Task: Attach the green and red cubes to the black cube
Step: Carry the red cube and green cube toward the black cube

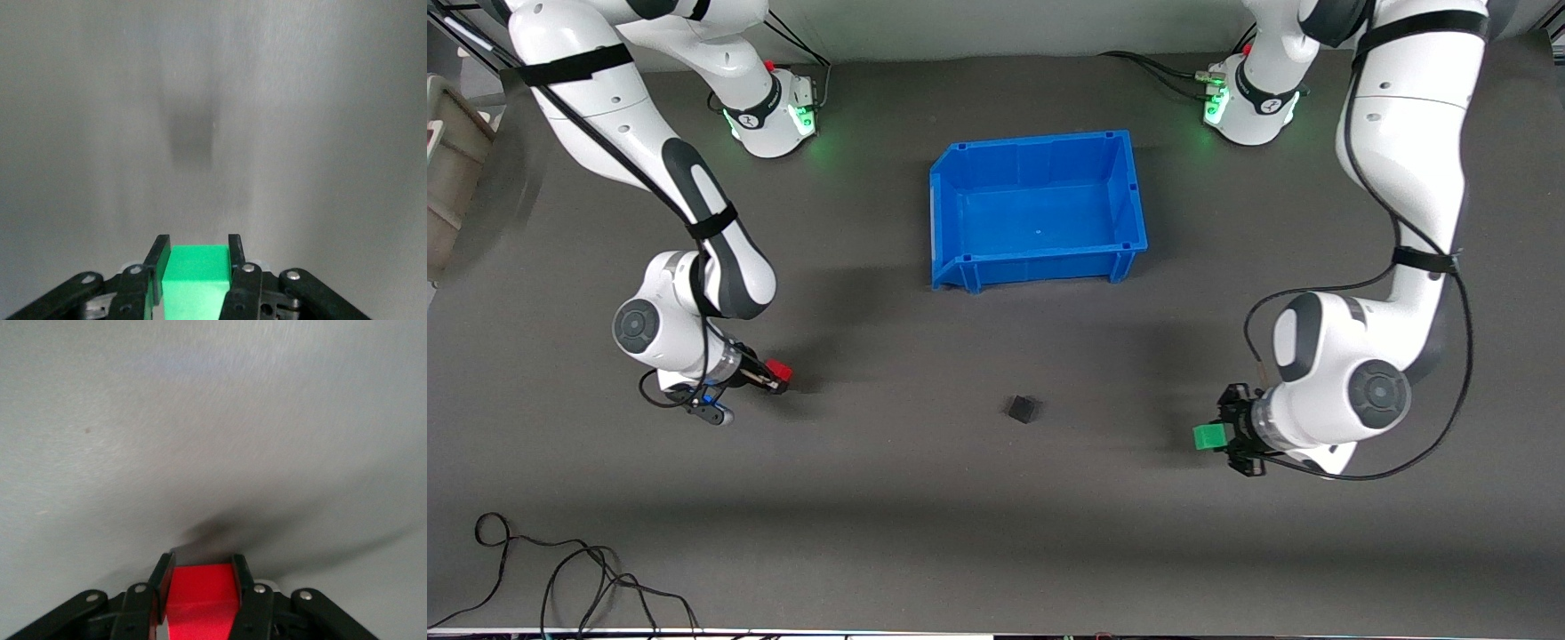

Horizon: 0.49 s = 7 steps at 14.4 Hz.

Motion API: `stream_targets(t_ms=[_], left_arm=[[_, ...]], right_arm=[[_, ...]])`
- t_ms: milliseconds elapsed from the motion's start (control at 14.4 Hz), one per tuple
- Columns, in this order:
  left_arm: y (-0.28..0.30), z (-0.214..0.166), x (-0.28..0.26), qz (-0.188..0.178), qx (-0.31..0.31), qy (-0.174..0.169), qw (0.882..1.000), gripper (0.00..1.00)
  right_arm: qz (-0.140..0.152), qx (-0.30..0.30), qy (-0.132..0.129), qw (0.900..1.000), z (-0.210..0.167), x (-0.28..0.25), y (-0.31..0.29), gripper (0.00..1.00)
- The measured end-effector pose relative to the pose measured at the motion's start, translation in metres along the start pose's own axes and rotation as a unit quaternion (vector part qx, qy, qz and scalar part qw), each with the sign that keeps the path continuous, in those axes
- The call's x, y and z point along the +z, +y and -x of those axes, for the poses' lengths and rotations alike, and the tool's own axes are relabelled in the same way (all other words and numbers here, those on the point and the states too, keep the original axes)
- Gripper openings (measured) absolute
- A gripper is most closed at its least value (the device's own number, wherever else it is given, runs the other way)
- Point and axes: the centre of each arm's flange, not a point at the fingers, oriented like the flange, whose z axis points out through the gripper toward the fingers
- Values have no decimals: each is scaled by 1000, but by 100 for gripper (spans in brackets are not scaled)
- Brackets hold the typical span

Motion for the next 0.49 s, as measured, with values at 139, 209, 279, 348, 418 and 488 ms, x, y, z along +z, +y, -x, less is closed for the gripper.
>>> stream_targets(t_ms=[139,209,279,348,418,488], left_arm=[[-7,21,7,-4,8,1,1000,40],[-13,36,14,-6,16,2,1000,40],[-19,50,22,-6,27,3,1000,40],[-25,65,31,-8,41,8,999,40],[-33,79,41,-10,59,19,998,40],[-39,89,50,-11,75,32,997,40]], right_arm=[[-5,53,3,999,27,-4,-37,41],[-10,80,5,997,42,-9,-58,41],[-11,102,2,995,55,-15,-76,41],[-7,125,-7,992,64,-23,-92,41],[-2,163,-17,986,69,-34,-106,41],[3,209,-25,978,70,-46,-119,41]])
